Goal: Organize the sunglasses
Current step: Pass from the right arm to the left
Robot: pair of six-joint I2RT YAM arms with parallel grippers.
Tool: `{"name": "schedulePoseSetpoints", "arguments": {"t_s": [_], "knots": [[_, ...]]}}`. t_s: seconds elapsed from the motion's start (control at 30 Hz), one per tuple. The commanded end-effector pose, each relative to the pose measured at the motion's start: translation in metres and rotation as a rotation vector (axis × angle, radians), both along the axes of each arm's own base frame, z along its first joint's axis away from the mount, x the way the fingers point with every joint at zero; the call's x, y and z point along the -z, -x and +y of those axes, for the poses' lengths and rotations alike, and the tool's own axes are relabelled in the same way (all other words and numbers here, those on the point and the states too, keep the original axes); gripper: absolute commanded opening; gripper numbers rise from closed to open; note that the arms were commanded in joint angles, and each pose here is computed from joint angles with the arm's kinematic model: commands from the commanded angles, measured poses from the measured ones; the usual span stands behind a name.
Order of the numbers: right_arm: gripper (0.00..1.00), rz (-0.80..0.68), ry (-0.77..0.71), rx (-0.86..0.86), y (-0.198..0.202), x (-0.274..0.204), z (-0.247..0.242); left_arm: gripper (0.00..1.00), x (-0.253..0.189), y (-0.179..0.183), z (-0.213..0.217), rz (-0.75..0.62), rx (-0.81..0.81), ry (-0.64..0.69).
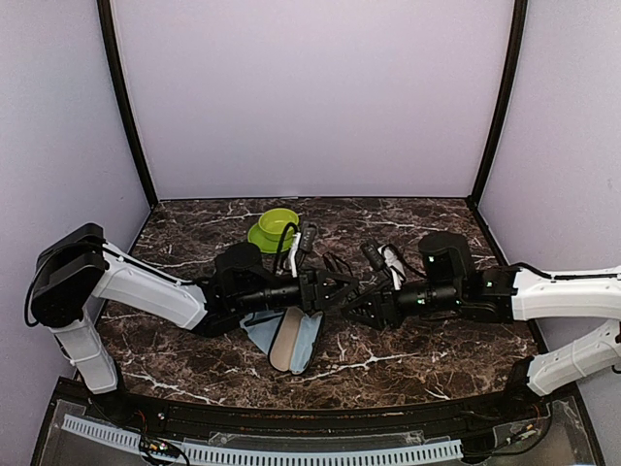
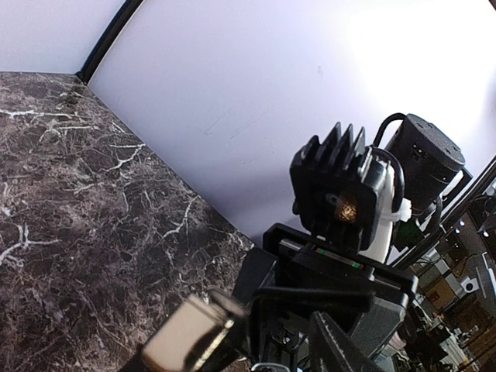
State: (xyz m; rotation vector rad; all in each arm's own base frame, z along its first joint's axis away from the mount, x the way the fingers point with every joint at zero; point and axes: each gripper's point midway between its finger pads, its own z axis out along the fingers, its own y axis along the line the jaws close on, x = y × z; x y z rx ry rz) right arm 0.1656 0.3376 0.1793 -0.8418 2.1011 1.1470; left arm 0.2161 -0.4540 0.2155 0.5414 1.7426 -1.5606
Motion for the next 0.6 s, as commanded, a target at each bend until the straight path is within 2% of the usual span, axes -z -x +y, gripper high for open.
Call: {"name": "schedulePoseSetpoints", "arguments": {"t_s": [0.0,0.33,0.57], "knots": [[0.3,-0.04,-0.084,-0.018,0.0014,-0.0191,0.0123,0.51,-0.0045,-0.0037,0.0011,-0.014,-0.029,0.024],[0.37,-0.026,-0.098,-0.017,0.0015,-0.0173,0.0158,0.38,-0.0056,-0.0071,0.0028,-0.03,-0.052,0.02],[0.56,-0.018,-0.078,-0.012,0.0008,-0.0135,0.0149,0.36,-0.0057,-0.0066,0.0047,-0.06,-0.056,-0.006]]}}
